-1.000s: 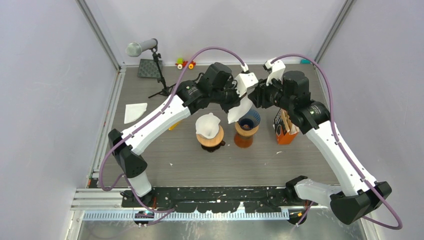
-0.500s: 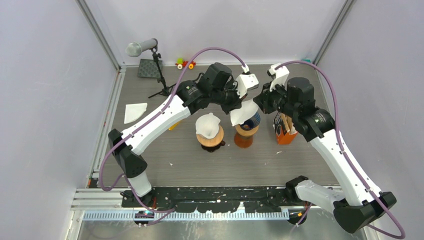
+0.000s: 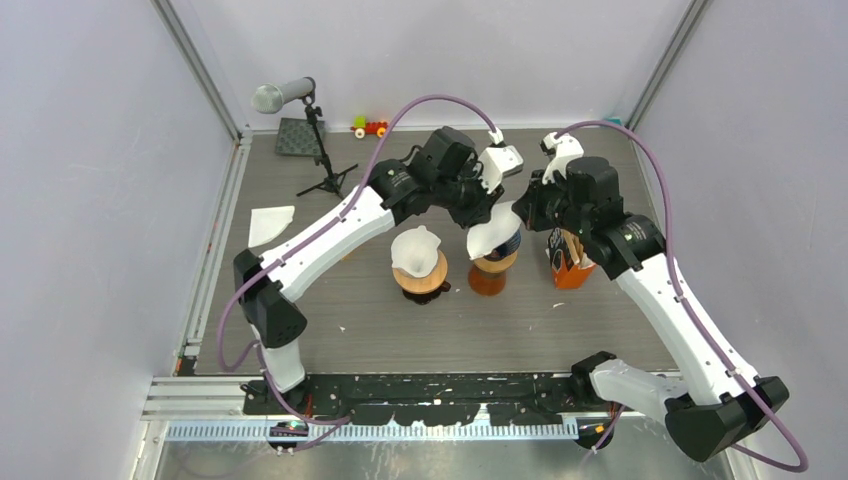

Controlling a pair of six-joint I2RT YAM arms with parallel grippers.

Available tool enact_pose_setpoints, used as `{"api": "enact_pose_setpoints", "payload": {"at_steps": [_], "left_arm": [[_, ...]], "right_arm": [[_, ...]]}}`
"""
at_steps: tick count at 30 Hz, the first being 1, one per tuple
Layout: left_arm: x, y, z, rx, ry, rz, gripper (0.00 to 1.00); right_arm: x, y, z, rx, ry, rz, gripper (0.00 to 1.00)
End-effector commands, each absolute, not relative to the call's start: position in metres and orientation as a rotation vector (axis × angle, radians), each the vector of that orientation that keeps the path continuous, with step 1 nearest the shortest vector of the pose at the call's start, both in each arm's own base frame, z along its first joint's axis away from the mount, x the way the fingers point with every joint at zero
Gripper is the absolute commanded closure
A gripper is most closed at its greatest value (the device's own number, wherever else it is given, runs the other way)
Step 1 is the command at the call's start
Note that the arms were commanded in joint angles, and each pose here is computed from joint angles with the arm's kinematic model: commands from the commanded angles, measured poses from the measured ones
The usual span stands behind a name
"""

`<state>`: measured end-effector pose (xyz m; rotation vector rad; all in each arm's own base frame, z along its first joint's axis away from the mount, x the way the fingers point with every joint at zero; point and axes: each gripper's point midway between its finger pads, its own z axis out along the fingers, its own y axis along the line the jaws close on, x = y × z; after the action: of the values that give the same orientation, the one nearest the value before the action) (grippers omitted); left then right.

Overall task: Place the coffee filter in the dripper
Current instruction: Place the coffee filter in the coffee dripper.

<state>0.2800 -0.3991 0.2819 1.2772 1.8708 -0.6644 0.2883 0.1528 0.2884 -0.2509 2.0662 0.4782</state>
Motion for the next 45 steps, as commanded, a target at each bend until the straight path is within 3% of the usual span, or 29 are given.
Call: {"api": "enact_pose_setpoints", "payload": {"at_steps": [1, 4, 9, 18, 23, 28, 35, 40, 45], "left_arm": [[0.291, -0.404, 0.301, 1.143, 1.883, -0.664, 0.68], [0.295, -0.401, 0.3, 1.08, 1.921, -0.649, 0.54], [0.295, -0.396, 0.296, 1.013, 1.968, -0.65, 0.44], [0.291, -0.389, 0.276, 0.981, 2.041, -0.633, 0.4], [0.287, -0.388, 0.269, 0.977, 2.057, -0.654, 0.5], [0.284, -0.393, 0.271, 0.991, 2.046, -0.699, 0.7], [0.28, -0.398, 0.276, 1.081, 2.013, -0.733, 1.0], [0.275, -0.399, 0.275, 1.213, 1.965, -0.727, 1.0], [0.27, -0.399, 0.275, 1.326, 1.931, -0.732, 1.0]], "right_arm": [[0.293, 0.146, 0.28, -0.125, 2.114, 0.465, 1.0], [0.297, 0.143, 0.272, -0.073, 2.142, 0.452, 1.0], [0.301, 0.139, 0.265, -0.02, 2.169, 0.442, 1.0], [0.306, 0.128, 0.26, 0.066, 2.183, 0.435, 1.0], [0.306, 0.125, 0.256, 0.083, 2.187, 0.442, 1.0], [0.305, 0.128, 0.254, 0.048, 2.186, 0.461, 0.99], [0.301, 0.128, 0.263, -0.037, 2.154, 0.455, 0.77], [0.295, 0.124, 0.274, -0.099, 2.128, 0.43, 0.58], [0.289, 0.12, 0.279, -0.158, 2.124, 0.4, 0.53]]}}
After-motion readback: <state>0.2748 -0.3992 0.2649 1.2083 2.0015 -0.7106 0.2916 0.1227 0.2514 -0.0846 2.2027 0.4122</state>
